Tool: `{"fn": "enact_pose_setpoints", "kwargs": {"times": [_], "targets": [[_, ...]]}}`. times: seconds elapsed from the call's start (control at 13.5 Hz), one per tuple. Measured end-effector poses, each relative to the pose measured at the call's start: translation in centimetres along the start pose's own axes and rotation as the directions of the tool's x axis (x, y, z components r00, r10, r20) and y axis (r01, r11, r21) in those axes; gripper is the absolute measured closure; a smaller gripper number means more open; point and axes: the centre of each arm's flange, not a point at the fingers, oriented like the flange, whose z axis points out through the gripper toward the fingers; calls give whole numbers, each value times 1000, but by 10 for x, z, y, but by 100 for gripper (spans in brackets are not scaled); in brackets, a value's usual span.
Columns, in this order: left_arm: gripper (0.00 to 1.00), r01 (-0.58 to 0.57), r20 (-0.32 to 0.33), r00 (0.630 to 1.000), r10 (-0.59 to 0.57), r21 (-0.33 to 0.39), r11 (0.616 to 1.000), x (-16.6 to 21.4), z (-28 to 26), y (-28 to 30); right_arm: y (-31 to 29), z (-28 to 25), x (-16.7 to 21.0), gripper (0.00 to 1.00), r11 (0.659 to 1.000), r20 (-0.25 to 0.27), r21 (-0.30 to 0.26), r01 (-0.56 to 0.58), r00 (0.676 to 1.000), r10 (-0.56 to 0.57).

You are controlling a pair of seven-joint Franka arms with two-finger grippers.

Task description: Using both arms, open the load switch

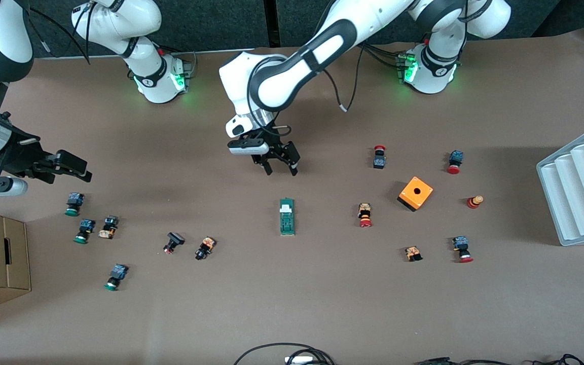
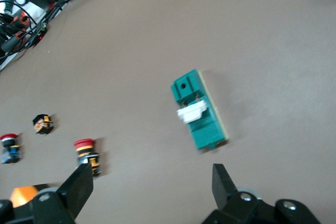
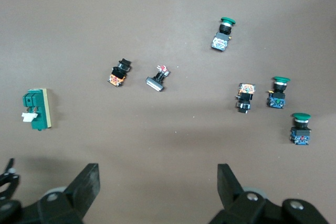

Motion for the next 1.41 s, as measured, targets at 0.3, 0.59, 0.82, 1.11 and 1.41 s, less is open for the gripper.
{"fn": "enact_pose_setpoints", "kwargs": {"times": [0.3,0.59,0.82,1.11,1.41], "targets": [[0,-79,168,982,89,-66,995,21,-20,-72,36,-4,2,0,998,-7,-43,54,998,-55],[0,-163,294,935,199,-141,976,42,-28,-174,68,-9,2,0,995,-18,-47,86,996,-86],[0,-129,332,923,196,-214,968,55,-26,-253,72,-9,2,0,995,-18,-50,88,996,-89],[0,32,384,918,101,-325,945,63,-6,-355,73,-8,3,0,987,-5,-90,133,991,-134],[0,-7,363,920,149,-365,931,63,10,-407,70,-7,3,0,986,-3,-90,143,990,-144]]}}
